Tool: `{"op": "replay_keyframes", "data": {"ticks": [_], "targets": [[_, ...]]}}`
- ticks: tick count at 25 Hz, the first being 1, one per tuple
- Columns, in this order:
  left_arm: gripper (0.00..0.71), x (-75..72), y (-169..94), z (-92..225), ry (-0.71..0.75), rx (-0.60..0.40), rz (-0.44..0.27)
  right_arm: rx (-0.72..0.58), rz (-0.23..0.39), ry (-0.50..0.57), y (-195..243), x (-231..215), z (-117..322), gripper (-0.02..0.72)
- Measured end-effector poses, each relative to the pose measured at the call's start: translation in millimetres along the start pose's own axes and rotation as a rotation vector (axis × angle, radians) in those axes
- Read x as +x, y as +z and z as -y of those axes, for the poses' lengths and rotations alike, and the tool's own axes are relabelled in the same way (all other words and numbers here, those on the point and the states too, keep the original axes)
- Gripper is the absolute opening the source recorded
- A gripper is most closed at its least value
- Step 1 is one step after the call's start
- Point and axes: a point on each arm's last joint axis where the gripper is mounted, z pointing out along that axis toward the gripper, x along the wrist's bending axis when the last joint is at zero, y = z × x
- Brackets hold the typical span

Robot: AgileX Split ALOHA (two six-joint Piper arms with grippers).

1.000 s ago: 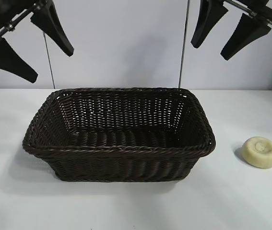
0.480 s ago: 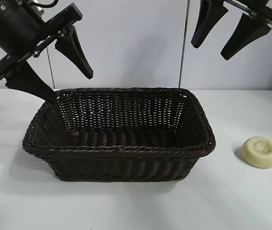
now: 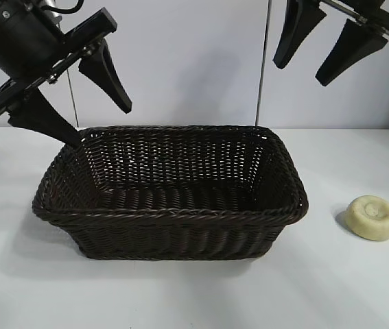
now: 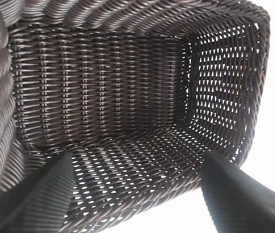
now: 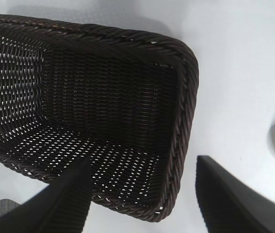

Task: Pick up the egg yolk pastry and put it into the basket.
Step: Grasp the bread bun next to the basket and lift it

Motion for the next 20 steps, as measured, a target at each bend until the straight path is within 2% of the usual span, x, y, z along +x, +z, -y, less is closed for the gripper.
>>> {"op": "replay_keyframes", "data": {"ticks": [7, 14, 20], "targets": [[0.532, 0.0, 0, 0, 0.003, 0.0, 0.0, -0.003, -0.039, -0.003, 0, 4, 0, 0.454], [0.532, 0.1, 0, 0, 0.026, 0.002, -0.001, -0.007, 0.002, -0.019, -3, -6, -1, 0.454], [0.532, 0.2, 0, 1, 0.03, 0.006, -0.003, -0.062, 0.038, 0.067, -24, -47, -3, 0.454]]}}
